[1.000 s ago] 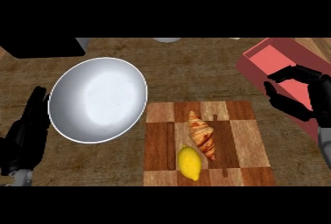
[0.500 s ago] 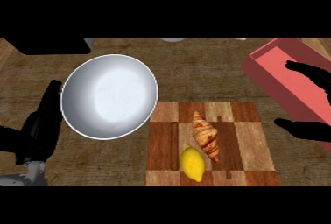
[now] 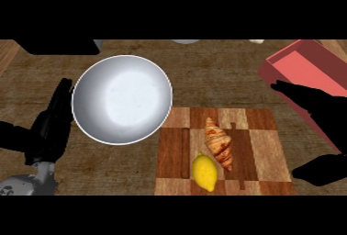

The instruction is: Pick the croissant from the cutting board and place it in the cardboard box

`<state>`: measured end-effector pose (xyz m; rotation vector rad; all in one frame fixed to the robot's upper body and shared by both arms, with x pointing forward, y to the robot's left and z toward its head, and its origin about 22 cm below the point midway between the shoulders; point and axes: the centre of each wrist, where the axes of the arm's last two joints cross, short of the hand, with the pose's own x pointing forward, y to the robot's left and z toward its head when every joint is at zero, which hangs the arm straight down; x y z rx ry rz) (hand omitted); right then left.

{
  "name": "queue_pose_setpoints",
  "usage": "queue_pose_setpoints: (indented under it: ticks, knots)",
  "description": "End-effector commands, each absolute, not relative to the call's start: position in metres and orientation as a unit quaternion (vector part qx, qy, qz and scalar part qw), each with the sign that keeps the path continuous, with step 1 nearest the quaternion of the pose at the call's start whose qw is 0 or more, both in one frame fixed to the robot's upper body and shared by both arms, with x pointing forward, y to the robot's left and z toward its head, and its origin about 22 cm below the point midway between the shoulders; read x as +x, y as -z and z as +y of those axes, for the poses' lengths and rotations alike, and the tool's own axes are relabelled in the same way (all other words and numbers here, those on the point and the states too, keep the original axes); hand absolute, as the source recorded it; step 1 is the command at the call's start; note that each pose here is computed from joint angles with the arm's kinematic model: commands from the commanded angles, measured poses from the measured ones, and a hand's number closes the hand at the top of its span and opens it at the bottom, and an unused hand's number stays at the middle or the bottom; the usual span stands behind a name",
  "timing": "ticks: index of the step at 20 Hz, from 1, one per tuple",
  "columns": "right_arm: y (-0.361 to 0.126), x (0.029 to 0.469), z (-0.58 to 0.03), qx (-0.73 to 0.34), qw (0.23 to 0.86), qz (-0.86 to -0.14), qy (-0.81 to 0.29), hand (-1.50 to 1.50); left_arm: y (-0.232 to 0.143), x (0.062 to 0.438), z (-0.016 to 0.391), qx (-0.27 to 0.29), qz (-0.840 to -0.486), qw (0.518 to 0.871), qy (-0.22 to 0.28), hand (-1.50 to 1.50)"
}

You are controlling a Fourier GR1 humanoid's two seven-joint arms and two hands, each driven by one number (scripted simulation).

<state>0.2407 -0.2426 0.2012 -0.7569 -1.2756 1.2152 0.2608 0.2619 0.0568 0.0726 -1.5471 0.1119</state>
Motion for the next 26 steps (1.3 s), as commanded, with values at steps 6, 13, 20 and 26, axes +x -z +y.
queue_pose_setpoints:
  ticks: [6, 13, 20, 26]
  knots:
    - [-0.217, 0.232, -0.167, -0.275, 0.603, -0.531, -0.528, -1.5, -0.064, 0.276, 0.239, 0.032, -0.705, 0.706, -0.052, 0.0]
    - [-0.175, 0.225, -0.136, -0.308, 0.609, -0.492, -0.54, -1.5, -0.043, 0.269, 0.253, 0.031, -0.696, 0.715, -0.055, 0.0]
    - [-0.163, 0.259, -0.128, -0.287, 0.633, -0.486, -0.53, -1.5, -0.059, 0.268, 0.261, 0.024, -0.699, 0.713, -0.046, 0.0]
    - [-0.15, 0.246, -0.101, -0.306, 0.632, -0.491, -0.516, -1.5, -0.062, 0.265, 0.243, 0.028, -0.701, 0.711, -0.039, 0.0]
